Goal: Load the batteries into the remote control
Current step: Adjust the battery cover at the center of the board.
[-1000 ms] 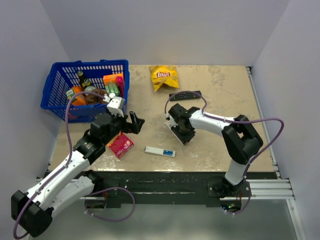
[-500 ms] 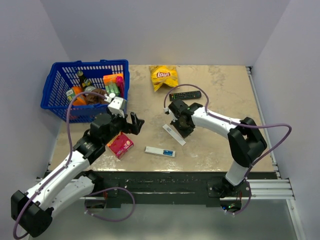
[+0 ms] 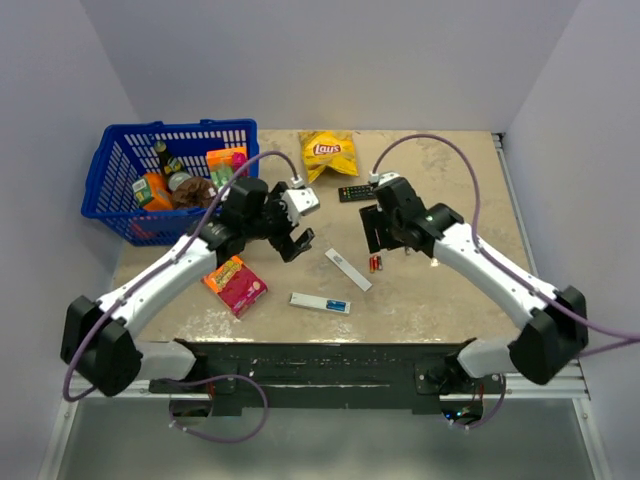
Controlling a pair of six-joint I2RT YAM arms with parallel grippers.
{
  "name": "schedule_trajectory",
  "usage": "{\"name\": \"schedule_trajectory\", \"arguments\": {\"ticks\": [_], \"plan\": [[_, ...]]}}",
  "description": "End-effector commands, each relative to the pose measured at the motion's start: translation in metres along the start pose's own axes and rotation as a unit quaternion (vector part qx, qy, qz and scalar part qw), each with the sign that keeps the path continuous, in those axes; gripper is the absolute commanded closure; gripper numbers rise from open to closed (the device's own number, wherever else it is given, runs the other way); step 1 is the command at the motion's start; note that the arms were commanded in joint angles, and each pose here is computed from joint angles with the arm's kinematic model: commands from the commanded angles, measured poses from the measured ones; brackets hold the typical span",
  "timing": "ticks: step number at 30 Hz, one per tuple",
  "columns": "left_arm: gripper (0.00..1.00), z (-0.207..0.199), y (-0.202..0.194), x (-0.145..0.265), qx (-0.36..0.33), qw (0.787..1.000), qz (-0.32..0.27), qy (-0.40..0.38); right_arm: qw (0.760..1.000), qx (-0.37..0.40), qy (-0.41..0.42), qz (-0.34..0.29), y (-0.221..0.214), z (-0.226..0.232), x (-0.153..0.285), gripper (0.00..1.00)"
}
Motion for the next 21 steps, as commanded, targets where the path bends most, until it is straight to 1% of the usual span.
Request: {"name": "schedule_trajectory", "arguments": {"ticks": [1, 2, 3, 4, 5, 6, 8, 9, 10, 11, 12, 14, 16, 21], "plan": [[0.0, 0.008, 0.014, -0.023, -0.138, 0.986, 0.009, -0.088, 0.988, -0.099, -0.048, -0.111, 0.004, -0.015, 0.026, 0.31], [0.0, 0.012, 0.02, -0.028, -0.166, 0.981, 0.003, -0.097, 0.98, -0.122, -0.047, -0.148, 0.006, -0.02, 0.04, 0.3], [0.0, 0.011, 0.013, -0.043, -0.174, 0.977, 0.018, -0.119, 0.976, -0.14, -0.045, -0.161, 0.004, -0.022, 0.044, 0.29], [0.0, 0.011, 0.008, -0.049, -0.184, 0.974, 0.039, -0.128, 0.974, -0.145, -0.043, -0.166, -0.003, -0.025, 0.045, 0.29], [0.0, 0.012, 0.016, -0.057, -0.221, 0.965, 0.042, -0.132, 0.968, -0.158, -0.027, -0.194, -0.002, -0.027, 0.056, 0.28], [0.0, 0.01, 0.006, -0.073, -0.229, 0.959, 0.072, -0.151, 0.965, -0.162, -0.022, -0.206, -0.004, -0.03, 0.062, 0.28], [0.0, 0.011, 0.007, -0.085, -0.262, 0.945, 0.102, -0.167, 0.959, -0.172, -0.018, -0.224, -0.01, -0.034, 0.067, 0.27], [0.0, 0.009, -0.004, -0.099, -0.263, 0.939, 0.123, -0.186, 0.952, -0.182, -0.008, -0.246, -0.011, -0.038, 0.079, 0.27], [0.0, 0.008, -0.007, -0.104, -0.267, 0.933, 0.137, -0.198, 0.95, -0.183, -0.003, -0.251, -0.014, -0.039, 0.08, 0.27], [0.0, 0.01, -0.003, -0.11, -0.28, 0.929, 0.134, -0.203, 0.946, -0.188, 0.005, -0.263, -0.013, -0.04, 0.085, 0.26], [0.0, 0.008, -0.012, -0.122, -0.278, 0.923, 0.149, -0.221, 0.941, -0.194, 0.012, -0.276, -0.014, -0.042, 0.092, 0.26], [0.0, 0.007, -0.01, -0.131, -0.29, 0.913, 0.159, -0.237, 0.939, -0.197, 0.015, -0.281, -0.018, -0.044, 0.094, 0.26], [0.0, 0.005, -0.021, -0.145, -0.296, 0.904, 0.174, -0.255, 0.937, -0.199, 0.016, -0.288, -0.022, -0.047, 0.098, 0.27], [0.0, -0.001, -0.027, -0.171, -0.305, 0.895, 0.166, -0.279, 0.94, -0.189, 0.005, -0.285, -0.029, -0.052, 0.099, 0.27]]}}
Point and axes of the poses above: each gripper's point midway between its finger pads, its own x axis back along the fingers, its own z axis along the line the jaws close on, y = z × x, the point moved 9 cm from there along x, back along the fingers, and after that the axes turned 9 degrees about -x, right-handed, at the moved point
